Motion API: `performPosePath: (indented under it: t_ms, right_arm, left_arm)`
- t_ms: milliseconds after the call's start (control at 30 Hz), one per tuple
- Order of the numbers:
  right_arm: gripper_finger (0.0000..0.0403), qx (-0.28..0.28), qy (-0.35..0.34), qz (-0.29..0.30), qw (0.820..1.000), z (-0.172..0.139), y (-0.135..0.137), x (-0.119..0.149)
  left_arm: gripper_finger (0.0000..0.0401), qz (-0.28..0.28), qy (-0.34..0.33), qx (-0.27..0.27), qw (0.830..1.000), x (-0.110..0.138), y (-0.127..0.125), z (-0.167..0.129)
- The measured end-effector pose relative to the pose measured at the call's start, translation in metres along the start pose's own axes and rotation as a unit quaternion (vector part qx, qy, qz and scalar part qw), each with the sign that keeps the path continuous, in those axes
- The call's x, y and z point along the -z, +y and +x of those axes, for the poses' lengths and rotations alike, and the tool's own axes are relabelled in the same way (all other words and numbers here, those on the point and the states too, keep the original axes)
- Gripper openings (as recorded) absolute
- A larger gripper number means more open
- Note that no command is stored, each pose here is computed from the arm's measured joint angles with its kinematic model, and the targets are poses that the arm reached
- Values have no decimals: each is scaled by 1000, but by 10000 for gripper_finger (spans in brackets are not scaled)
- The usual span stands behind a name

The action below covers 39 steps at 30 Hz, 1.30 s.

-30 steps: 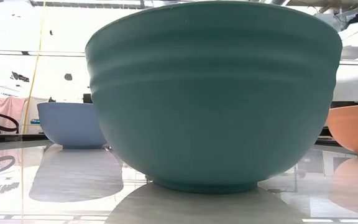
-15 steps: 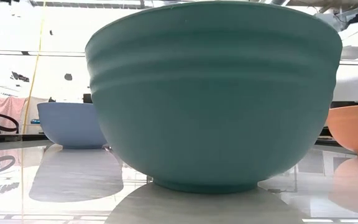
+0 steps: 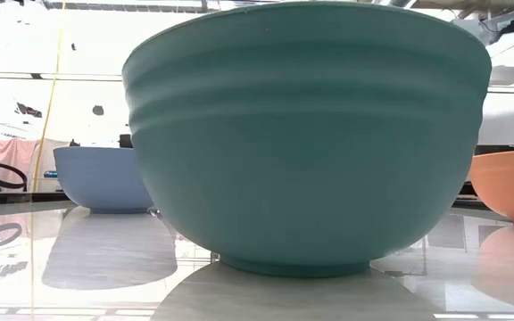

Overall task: Nest bowls inside each other
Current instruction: Stack the right white patterned bowl on top of the other white patterned bowls

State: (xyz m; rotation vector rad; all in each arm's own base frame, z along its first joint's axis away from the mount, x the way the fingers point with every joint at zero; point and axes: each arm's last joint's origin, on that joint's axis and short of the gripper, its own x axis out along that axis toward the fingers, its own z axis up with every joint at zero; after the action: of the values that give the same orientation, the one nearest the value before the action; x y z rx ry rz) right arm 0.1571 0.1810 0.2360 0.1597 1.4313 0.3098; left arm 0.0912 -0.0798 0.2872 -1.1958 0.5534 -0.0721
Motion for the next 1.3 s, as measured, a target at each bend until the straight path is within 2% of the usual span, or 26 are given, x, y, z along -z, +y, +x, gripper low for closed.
performPosePath:
  t_ms: [200, 600, 767, 933, 1133, 1300]
  right_arm:
    - [209, 29, 19, -10, 999, 20, -16, 9]
    - [208, 12, 18, -24, 999, 45, -28, 18]
    - [192, 8, 17, -24, 1000, 53, -30, 18]
    - [144, -4, 51, -12, 999, 62, -30, 18]
    - [25, -44, 77, 9, 996, 61, -30, 8]
    - [13, -58, 71, 43, 995, 46, -30, -8]
  left_arm:
    - [295, -5, -17, -2, 1000, -1, 0, 0]
    - [295, -1, -17, -5, 1000, -1, 1, 0]
    - [295, 0, -17, -12, 1000, -1, 2, 0]
    - [295, -1, -17, -12, 1000, -1, 2, 0]
    - [295, 3, -24, -12, 1000, -1, 2, 0]
    - [295, 15, -36, -15, 999, -2, 3, 0]
